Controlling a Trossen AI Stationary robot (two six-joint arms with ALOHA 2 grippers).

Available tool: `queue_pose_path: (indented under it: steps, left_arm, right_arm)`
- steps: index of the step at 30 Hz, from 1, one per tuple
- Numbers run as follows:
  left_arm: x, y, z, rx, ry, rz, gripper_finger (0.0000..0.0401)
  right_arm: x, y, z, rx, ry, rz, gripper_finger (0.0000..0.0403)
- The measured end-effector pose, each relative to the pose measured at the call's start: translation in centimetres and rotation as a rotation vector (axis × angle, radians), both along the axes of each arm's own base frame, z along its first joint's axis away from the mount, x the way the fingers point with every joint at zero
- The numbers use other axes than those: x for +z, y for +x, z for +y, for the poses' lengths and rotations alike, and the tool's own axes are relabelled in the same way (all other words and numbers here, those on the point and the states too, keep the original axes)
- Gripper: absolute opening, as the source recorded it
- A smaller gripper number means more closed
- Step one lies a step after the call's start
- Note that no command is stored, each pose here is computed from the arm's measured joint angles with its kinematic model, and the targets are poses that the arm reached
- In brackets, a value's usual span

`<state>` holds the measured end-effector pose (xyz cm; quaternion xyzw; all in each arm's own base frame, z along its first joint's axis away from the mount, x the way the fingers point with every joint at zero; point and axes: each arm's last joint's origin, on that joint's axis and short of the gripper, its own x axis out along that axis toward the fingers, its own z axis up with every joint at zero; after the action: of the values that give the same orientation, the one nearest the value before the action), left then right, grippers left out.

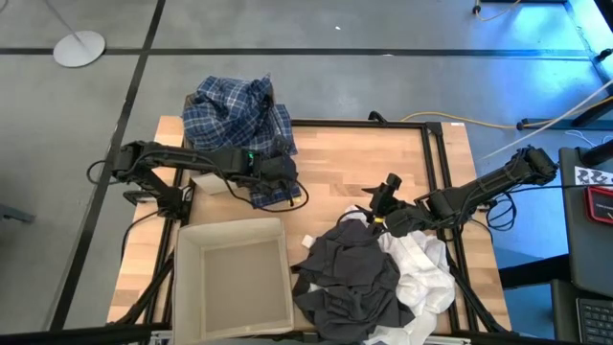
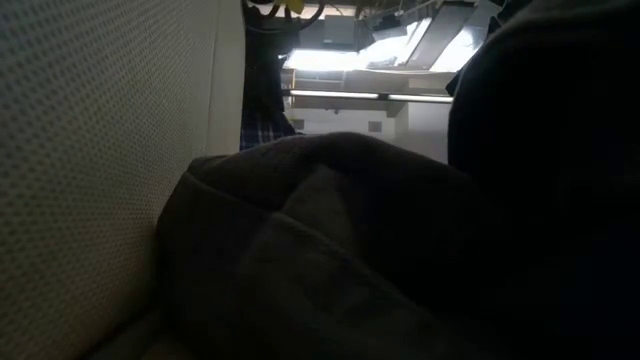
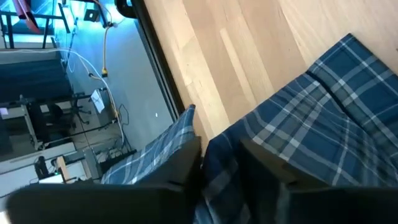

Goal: Sort clothes
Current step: Put the blue long sleeve shirt into the top laundry organizer

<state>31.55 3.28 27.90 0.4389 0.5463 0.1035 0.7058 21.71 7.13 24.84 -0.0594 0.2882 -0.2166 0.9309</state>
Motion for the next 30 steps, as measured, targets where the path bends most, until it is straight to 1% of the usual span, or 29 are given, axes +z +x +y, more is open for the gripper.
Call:
queue_pose_path:
  steps: [5, 7, 11, 13, 15, 18, 21, 23, 25, 29, 30]
  left_arm:
    - [0.0, -0.1, 0.0, 0.005, -0.004, 0.011, 0.0022]
    - [0.0, -0.1, -0.3, -0.003, -0.002, 0.005, 0.0007]
    - [0.4, 0.0, -1.1, -0.028, -0.004, -0.011, 0.0007]
    - [1.2, 0.0, -1.7, -0.039, -0.007, -0.041, 0.0003]
    - [2.5, -0.2, -2.1, -0.048, -0.011, -0.093, 0.0002]
    - [4.8, -0.9, -2.4, -0.035, -0.026, -0.218, 0.0005]
    - [7.1, -2.2, -2.3, -0.01, -0.044, -0.332, 0.0002]
    - [8.9, -3.5, -2.2, 0.013, -0.042, -0.41, 0.0001]
    - [10.4, -5.1, -2.0, 0.058, 0.003, -0.475, 0.0002]
    - [13.2, -8.7, -1.4, 0.202, 0.153, -0.584, 0.0001]
    - [13.8, -9.6, -1.2, 0.226, 0.158, -0.617, 0.0001]
  right_arm:
    - [0.0, 0.0, 0.0, 0.0, 0.0, -0.001, 0.0241]
    - [0.0, 0.0, 0.0, 0.0, 0.001, -0.001, 0.0241]
    - [0.0, 0.0, 0.0, 0.0, 0.0, -0.001, 0.0241]
    - [0.0, 0.0, 0.0, 0.0, 0.0, -0.001, 0.0241]
    - [0.0, 0.0, 0.0, 0.0, 0.0, -0.001, 0.0241]
    - [0.0, 0.0, 0.0, 0.0, 0.0, 0.001, 0.0241]
    - [0.0, 0.0, 0.0, 0.0, 0.0, 0.001, 0.0241]
    - [0.0, 0.0, 0.0, 0.0, 0.0, 0.001, 0.0241]
    - [0.0, 0.0, 0.0, 0.0, 0.0, 0.001, 0.0241]
    - [0.0, 0.0, 0.0, 0.0, 0.001, -0.002, 0.0241]
    - [0.0, 0.0, 0.0, 0.0, 0.001, -0.002, 0.0241]
